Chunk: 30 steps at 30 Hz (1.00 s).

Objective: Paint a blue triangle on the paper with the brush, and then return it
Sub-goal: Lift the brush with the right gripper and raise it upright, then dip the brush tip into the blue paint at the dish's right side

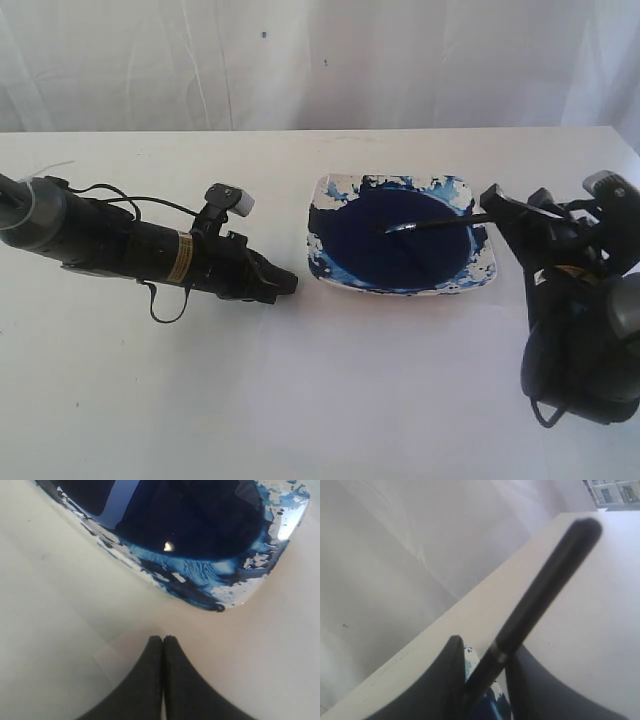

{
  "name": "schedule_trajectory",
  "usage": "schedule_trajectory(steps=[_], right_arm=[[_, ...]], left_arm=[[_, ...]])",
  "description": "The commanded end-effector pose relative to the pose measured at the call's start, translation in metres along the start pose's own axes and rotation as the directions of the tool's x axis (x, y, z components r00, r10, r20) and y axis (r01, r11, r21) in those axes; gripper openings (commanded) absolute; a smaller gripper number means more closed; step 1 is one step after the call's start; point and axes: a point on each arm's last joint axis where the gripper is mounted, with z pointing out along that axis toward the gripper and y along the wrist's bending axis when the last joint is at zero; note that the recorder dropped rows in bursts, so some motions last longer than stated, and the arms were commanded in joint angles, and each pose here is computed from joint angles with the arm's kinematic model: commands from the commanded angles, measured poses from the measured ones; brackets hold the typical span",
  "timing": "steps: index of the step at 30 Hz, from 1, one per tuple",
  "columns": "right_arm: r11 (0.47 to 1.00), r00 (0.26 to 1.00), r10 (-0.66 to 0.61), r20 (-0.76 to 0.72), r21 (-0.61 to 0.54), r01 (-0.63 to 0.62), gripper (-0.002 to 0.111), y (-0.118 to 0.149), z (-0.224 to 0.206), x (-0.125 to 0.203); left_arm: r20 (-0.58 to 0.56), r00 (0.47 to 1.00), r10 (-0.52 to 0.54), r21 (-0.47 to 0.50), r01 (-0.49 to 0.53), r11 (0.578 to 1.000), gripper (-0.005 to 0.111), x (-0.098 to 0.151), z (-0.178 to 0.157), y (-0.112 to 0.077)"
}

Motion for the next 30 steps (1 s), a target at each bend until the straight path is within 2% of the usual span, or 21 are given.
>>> schedule_trajectory(steps=[1, 15, 30], right_arm=[[0.987, 0.988, -0.157, -0.006, -0.038, 0.157, 0.007, 0.006, -0.002, -0.007], [0.944, 0.948, -0.294, 0.125, -0.118, 0.308, 0.007, 0.031, -0.013, -0.047], [0.943, 0.949, -0.246, 0.199, -0.179, 0.282, 0.007, 0.045, -0.022, -0.072]], left_arm=[[-0.022, 1.0, 0.016, -0.036, -0.017, 0.999, 0.0, 0.001, 0.0, 0.002], [-0.022, 1.0, 0.016, -0.036, -0.017, 0.999, 0.0, 0.001, 0.0, 0.002], [-0.022, 1.0, 0.016, -0.036, -0.017, 0.999, 0.0, 0.001, 0.0, 0.002]])
